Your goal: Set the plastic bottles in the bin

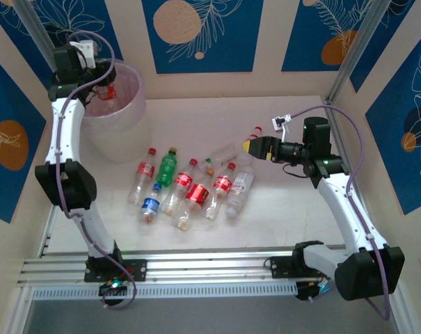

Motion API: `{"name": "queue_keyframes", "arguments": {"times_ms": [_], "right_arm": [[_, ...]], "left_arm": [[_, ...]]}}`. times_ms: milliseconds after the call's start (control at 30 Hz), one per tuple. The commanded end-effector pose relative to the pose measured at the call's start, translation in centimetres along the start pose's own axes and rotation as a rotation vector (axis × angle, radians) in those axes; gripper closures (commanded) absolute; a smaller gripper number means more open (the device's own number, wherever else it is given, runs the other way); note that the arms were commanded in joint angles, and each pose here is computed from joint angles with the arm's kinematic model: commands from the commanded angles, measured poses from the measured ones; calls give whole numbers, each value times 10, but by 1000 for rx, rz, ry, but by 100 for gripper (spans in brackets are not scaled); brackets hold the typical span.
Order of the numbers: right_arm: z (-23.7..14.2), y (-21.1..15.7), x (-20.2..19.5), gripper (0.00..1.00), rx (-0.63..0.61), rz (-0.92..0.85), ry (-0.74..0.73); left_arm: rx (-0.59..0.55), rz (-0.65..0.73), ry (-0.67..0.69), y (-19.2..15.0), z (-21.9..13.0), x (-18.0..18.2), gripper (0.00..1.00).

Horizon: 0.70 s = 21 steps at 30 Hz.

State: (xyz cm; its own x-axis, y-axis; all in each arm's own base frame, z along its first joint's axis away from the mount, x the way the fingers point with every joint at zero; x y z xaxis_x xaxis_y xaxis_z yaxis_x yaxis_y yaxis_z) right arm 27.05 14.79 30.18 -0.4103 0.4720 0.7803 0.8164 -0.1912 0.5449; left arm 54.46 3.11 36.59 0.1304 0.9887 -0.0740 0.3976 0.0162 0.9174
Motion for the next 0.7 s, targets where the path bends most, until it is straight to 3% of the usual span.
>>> {"name": "queue_keyframes", "arguments": {"times_ms": [0,433,533,667], "right_arm": [[2,-5,-7,1,15,20,-40],[5,-7,-25,1,-9,48,-128],[1,-5,-33,0,-42,69,-187],[-9,-3,-43,1,-92,109,-237]], "left_arm": [[43,84,-31,-11,4,-13,100],[170,34,-16,-63,39,-10,100],[183,19,-25,-69,45,-10,91],[200,7,-24,-77,48,-9,88]]}}
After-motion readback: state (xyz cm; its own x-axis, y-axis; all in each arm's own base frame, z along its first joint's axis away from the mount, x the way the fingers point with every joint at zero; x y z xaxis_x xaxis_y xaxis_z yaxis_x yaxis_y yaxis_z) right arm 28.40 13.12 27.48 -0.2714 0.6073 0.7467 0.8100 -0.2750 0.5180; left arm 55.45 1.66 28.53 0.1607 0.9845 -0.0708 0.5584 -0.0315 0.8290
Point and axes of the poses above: each hand's point on the last joint's axis, 136 mm out from that joint toward the fingers, its own z axis out along the fingers, its own x axis along the line the jaws close on, y = z × x, the point moved 3 cm from there along -z, back along the fingers, and after that the axes turned 2 degrees about z, right-handed, at the moved point
